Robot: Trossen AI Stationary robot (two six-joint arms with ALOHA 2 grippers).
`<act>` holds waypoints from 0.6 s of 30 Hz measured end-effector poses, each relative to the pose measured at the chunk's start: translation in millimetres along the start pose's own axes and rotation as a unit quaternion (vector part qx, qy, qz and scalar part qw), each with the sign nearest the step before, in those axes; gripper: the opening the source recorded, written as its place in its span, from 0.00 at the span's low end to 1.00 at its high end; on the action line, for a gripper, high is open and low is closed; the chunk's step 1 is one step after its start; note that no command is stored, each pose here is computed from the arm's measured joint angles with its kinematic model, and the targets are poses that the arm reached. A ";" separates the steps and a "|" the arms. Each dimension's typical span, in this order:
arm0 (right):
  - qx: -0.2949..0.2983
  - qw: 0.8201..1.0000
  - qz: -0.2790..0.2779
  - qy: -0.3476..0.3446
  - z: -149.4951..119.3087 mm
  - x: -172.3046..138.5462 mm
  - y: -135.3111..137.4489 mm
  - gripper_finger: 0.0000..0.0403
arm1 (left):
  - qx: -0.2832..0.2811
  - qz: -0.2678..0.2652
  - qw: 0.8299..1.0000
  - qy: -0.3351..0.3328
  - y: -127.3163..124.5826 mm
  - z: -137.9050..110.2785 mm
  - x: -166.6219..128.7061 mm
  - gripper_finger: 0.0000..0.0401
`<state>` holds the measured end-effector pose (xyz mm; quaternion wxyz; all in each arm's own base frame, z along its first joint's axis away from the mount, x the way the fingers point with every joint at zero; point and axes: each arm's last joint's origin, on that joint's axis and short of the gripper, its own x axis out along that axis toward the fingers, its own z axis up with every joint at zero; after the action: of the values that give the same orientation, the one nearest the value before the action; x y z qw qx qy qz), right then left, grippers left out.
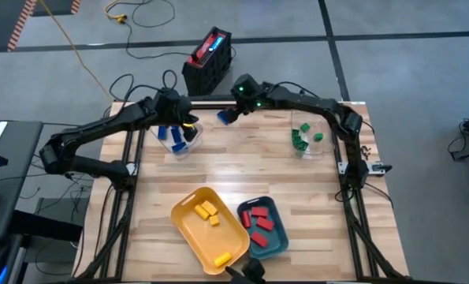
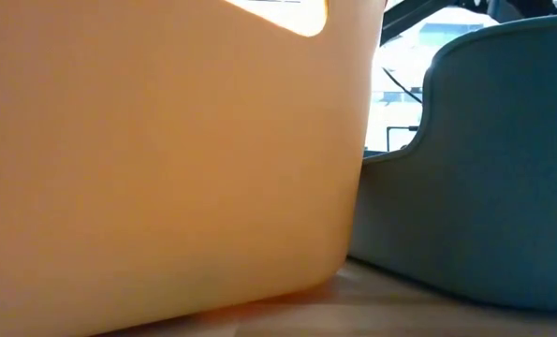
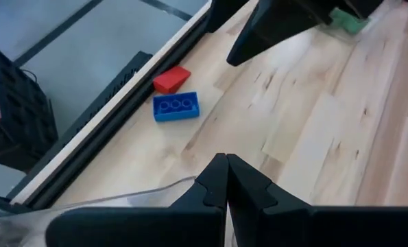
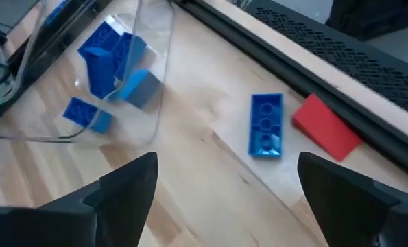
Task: Sort blocks
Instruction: Put the blue game piece into the left transparent bin
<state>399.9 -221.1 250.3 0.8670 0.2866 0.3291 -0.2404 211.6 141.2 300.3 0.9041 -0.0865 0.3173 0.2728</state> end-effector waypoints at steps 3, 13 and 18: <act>0.011 1.000 0.005 -0.013 1.8 1.3 2.1 0.91 | 0.002 -0.003 1.000 0.001 -1.5 -0.2 0.1 0.00; 0.064 0.996 -0.007 0.057 -16.8 49.9 -18.3 0.91 | 0.008 -0.003 1.000 -0.005 -1.6 0.9 0.2 0.00; 0.065 0.995 -0.017 0.068 -10.7 66.4 -17.9 0.91 | 0.009 -0.006 1.000 0.001 -3.2 -0.2 0.2 0.00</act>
<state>428.7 -242.2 190.6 0.8181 0.3522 0.3758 -0.2558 213.4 138.6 300.0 0.9060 -0.0801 0.3204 0.2646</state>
